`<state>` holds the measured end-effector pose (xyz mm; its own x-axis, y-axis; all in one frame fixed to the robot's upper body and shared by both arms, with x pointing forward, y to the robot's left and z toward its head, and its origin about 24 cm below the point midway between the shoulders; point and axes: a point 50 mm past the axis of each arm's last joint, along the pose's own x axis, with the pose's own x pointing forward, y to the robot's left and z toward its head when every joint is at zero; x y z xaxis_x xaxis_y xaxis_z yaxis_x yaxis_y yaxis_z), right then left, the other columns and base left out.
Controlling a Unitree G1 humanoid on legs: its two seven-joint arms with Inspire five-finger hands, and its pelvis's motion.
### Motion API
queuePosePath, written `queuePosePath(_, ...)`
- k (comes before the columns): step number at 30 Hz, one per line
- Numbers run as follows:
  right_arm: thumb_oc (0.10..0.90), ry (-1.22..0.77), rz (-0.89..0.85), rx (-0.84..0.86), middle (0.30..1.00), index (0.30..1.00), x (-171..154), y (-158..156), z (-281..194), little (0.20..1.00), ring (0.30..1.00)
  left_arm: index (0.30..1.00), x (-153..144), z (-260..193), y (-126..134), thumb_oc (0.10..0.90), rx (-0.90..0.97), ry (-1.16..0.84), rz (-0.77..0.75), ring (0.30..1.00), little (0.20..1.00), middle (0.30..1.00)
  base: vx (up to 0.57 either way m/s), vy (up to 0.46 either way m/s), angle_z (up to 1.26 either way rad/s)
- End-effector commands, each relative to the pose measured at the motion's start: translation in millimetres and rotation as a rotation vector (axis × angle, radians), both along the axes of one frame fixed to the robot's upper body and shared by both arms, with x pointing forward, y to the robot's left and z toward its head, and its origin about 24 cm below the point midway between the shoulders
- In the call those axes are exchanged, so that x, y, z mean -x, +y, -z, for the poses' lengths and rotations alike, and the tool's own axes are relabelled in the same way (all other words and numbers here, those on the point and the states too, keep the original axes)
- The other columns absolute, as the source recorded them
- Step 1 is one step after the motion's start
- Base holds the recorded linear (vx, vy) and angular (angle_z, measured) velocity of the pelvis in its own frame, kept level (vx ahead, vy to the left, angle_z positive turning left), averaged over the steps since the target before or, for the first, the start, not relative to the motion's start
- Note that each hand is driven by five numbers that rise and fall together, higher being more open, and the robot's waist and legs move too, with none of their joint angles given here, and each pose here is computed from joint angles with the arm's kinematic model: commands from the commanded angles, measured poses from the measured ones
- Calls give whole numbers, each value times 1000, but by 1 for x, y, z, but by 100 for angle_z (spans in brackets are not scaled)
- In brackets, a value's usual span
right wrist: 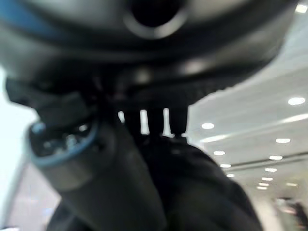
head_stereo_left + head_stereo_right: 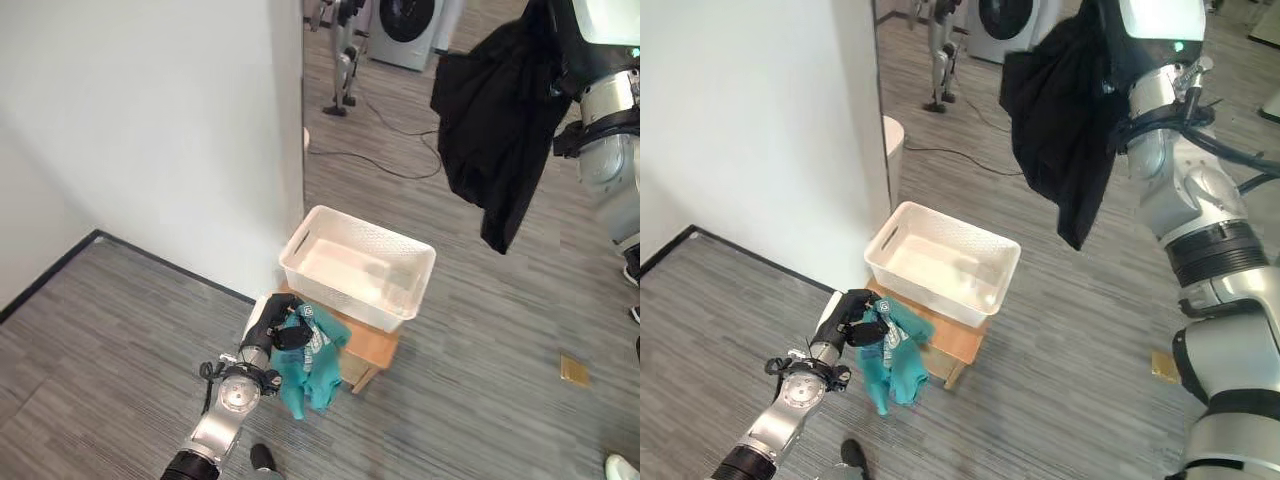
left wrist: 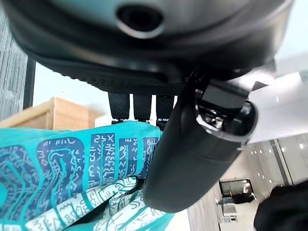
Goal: Pick up bed clothes into laundry basket.
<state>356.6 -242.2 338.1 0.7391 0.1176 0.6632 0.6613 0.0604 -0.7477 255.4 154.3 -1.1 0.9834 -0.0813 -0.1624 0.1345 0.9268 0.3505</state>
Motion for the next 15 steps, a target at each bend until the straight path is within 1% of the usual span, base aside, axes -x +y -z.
queuePosePath(1,400,-235,21,-34,300,300,21,-4,-57,300,300,300,-14,-41,-31,400,109,-227,111,300,300,300,-3,-17,-3)
queuePosePath(7,400,-172,-16,-53,300,300,14,2,-31,300,300,300,-9,-37,-23,400,118,-210,72,300,300,300,-30,-21,5)
queuePosePath(11,400,-125,-86,-82,300,300,10,15,-4,300,300,300,-6,-33,-19,400,127,-192,43,300,300,300,-42,0,-10)
queuePosePath(12,400,-58,-120,-93,300,300,7,22,22,300,300,300,-5,-31,-19,400,136,-186,33,300,300,300,11,1,-12)
queuePosePath(13,400,-53,-120,-94,300,300,7,22,24,300,300,300,-5,-30,-19,400,133,-181,33,300,300,300,-37,13,-12)
queuePosePath(14,400,1,-128,-111,300,300,5,23,43,300,300,300,-3,-29,-20,400,142,-178,31,300,300,300,28,2,11)
queuePosePath(15,400,3,-126,-112,300,300,5,22,44,300,300,300,-3,-29,-20,400,140,-176,32,300,300,300,15,5,8)
